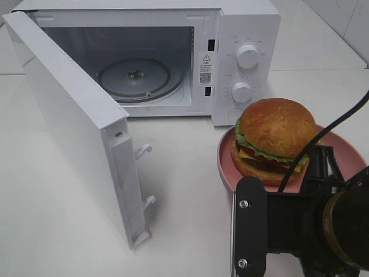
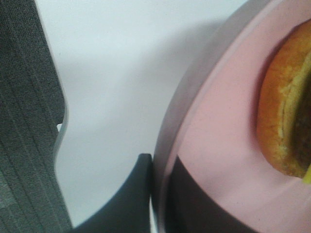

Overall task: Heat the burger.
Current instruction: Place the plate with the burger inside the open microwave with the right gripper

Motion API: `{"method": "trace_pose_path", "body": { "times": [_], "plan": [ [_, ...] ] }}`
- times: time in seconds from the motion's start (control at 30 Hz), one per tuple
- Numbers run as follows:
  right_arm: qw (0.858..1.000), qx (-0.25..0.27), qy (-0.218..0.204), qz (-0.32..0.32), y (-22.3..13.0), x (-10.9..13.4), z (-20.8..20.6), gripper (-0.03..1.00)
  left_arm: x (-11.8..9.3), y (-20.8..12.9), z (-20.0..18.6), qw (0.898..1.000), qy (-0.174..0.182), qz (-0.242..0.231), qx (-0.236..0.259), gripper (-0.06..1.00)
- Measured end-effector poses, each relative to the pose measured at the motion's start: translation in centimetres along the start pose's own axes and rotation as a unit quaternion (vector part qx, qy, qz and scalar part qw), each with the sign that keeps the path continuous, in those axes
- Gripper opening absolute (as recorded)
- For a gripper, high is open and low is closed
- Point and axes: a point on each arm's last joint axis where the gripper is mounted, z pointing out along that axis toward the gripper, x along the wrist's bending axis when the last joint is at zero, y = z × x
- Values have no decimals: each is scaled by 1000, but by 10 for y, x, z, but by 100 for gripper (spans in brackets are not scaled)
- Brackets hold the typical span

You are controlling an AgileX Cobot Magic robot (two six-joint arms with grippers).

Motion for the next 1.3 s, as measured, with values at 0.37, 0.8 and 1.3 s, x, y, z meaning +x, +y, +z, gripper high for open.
{"method": "trace_pose_path", "body": {
  "times": [0.37, 0.8, 1.3],
  "plan": [
    [999, -17, -18, -45, 0, -18, 8, 4, 0, 0, 0, 1000, 0, 0, 0, 98],
    [990, -61, -20, -129, -1, -44, 22, 4, 0, 0, 0, 1000, 0, 0, 0, 98],
    [963, -133, -15, -232, -5, -65, 35, 4, 0, 0, 0, 1000, 0, 0, 0, 98]
  ]
}}
